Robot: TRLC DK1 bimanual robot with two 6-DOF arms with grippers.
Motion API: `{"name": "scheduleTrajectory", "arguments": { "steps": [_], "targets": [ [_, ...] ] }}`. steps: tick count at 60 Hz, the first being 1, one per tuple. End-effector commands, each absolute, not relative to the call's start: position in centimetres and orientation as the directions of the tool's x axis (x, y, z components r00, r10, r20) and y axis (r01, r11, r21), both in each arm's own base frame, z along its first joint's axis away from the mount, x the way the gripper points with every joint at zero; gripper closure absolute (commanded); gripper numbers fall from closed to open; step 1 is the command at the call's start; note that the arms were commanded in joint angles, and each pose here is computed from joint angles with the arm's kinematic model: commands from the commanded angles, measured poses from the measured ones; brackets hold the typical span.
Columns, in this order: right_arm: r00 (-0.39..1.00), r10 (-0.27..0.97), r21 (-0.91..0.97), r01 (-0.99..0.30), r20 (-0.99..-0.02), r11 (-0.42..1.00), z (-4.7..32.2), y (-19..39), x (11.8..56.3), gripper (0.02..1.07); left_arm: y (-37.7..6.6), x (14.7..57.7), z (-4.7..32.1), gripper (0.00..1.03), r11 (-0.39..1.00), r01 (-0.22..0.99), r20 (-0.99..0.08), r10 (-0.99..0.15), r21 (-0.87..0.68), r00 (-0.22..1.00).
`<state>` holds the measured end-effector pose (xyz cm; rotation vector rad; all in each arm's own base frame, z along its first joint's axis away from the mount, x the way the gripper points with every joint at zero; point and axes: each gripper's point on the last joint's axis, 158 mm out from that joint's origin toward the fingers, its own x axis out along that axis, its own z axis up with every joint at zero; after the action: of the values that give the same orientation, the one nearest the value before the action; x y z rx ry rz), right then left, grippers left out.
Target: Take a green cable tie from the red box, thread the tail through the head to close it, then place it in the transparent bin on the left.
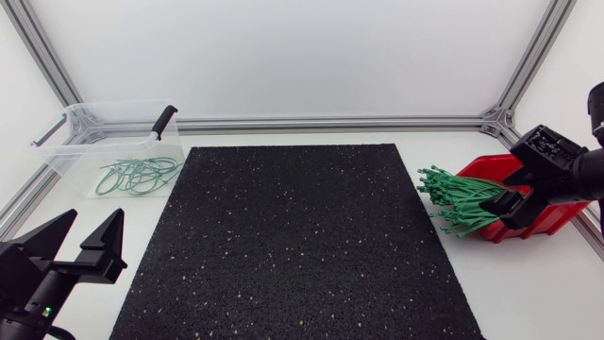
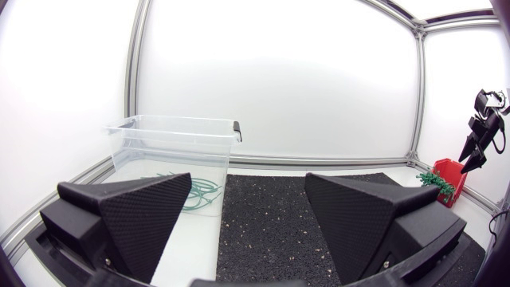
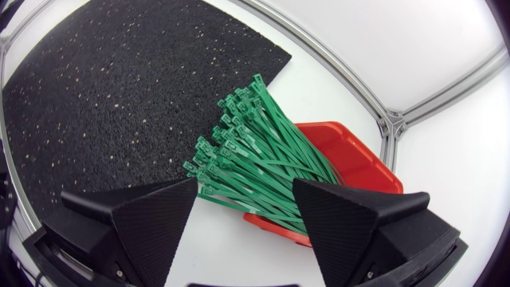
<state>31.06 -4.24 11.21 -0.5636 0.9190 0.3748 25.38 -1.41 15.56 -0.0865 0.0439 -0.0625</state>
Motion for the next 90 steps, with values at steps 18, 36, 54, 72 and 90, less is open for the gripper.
{"name": "scheduleTrajectory", "arguments": {
  "steps": [18,36,54,72,90],
  "targets": [
    [0.358,0.104,-0.270,-0.837,-0.928,0.477,7.4,-5.7,28.9,0.22,-1.9,25.4,13.5,0.04,0.992,0.078,-0.083,-0.086,-0.097,0.993],
    [0.263,0.166,-0.200,-0.926,-0.950,0.320,4.9,-4.5,27.4,0.48,-2.0,25.4,13.5,0.04,0.992,0.079,-0.083,-0.087,-0.095,0.993],
    [0.257,0.122,-0.217,-0.938,-0.959,0.270,2.3,-4.4,27.7,0.48,-2.0,25.4,13.5,0.04,0.992,0.079,-0.083,-0.087,-0.095,0.993],
    [0.330,0.047,-0.310,-0.919,-0.943,0.242,1.2,-4.9,28.8,0.59,-2.1,25.4,13.4,0.04,0.992,0.084,-0.085,-0.092,-0.095,0.992],
    [0.393,0.034,-0.376,-0.899,-0.919,0.225,2.4,-4.4,29.5,0.59,-2.1,25.4,13.4,0.04,0.992,0.085,-0.085,-0.093,-0.095,0.992]
  ]
}}
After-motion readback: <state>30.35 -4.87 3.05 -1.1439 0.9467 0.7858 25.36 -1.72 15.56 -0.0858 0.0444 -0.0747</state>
